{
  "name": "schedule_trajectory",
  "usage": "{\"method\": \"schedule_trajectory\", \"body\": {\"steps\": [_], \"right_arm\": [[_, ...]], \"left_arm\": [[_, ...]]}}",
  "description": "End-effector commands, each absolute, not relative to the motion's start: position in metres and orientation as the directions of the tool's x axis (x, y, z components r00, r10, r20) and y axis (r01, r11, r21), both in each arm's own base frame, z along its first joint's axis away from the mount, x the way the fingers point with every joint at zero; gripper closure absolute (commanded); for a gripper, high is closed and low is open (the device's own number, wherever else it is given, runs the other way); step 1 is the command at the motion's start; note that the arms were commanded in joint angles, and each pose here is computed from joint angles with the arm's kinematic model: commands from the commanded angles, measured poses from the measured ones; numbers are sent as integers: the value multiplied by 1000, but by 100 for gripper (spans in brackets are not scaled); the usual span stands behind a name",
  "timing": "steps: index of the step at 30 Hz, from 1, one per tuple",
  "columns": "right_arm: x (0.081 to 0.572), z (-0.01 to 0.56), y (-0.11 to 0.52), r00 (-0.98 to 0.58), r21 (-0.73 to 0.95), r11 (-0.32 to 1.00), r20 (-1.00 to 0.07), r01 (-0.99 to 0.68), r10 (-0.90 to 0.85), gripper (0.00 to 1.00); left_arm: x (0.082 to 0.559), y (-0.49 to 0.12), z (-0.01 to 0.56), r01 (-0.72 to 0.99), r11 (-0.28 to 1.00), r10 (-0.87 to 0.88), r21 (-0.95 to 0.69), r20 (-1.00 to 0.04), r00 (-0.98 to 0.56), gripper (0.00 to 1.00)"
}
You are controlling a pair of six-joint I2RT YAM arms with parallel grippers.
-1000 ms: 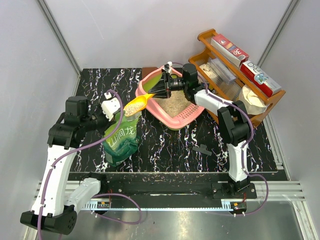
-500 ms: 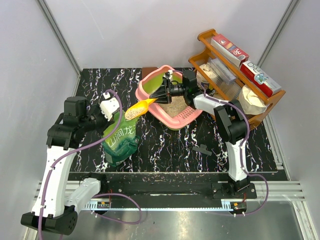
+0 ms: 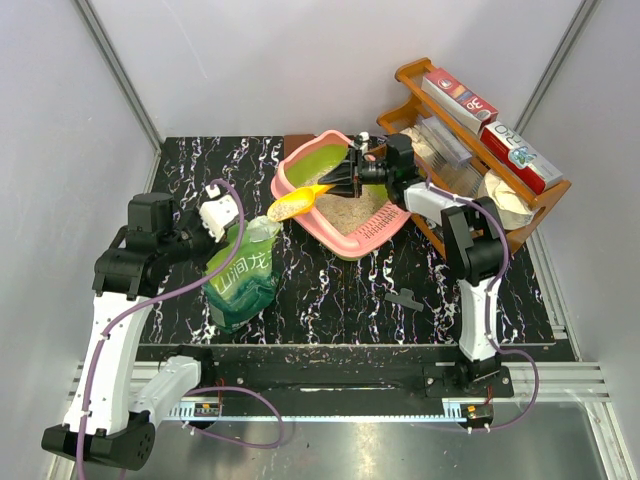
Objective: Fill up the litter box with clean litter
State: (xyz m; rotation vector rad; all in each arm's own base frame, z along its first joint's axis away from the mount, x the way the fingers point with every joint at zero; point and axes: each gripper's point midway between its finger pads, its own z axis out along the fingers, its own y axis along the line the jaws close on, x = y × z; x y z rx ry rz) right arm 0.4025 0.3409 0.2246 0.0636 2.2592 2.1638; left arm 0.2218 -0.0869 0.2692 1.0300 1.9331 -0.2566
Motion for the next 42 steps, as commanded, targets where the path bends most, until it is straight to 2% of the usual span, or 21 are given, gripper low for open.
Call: {"method": "schedule_trajectory", "body": {"steps": [1, 9, 18, 21, 22, 26, 28, 35, 36, 39, 41, 42], "right_arm": [[410, 270, 314, -994, 997, 8, -72, -72, 85, 100], [458, 275, 281, -956, 994, 5, -108, -111, 271, 100], [511, 260, 247, -881, 990, 73, -141, -121, 452, 100], [525, 256, 238, -804, 974, 161, -225, -162, 550, 100], [534, 248, 232, -768, 972, 194, -223, -131, 600, 100], [548, 239, 220, -693, 953, 286, -270, -96, 668, 100], [553, 240, 215, -654, 928, 356, -336, -107, 678, 100], [547, 254, 224, -574, 750, 607, -627, -263, 526, 100], [540, 261, 232, -543, 682, 655, -701, -325, 462, 100], [530, 268, 236, -460, 539, 737, -819, -408, 343, 100], [524, 277, 236, -418, 470, 767, -861, -437, 290, 100], [519, 277, 243, -375, 377, 790, -905, -484, 201, 100]], "left_arm": [[230, -85, 291, 717, 634, 557, 291, -815, -161, 100], [232, -83, 285, 731, 621, 582, 283, -791, -189, 100], [235, -80, 284, 727, 625, 593, 285, -779, -204, 100], [237, -80, 285, 726, 624, 592, 290, -781, -198, 100], [237, -81, 284, 725, 626, 587, 286, -785, -198, 100], [238, -83, 283, 725, 629, 577, 281, -794, -193, 100], [237, -84, 284, 726, 626, 574, 283, -799, -183, 100], [235, -91, 284, 735, 621, 547, 274, -823, -156, 100], [236, -92, 287, 731, 621, 541, 282, -829, -140, 100], [236, -95, 290, 726, 623, 526, 292, -843, -113, 100], [236, -97, 290, 727, 624, 513, 288, -852, -102, 100], [237, -98, 295, 719, 627, 505, 300, -859, -81, 100]]}}
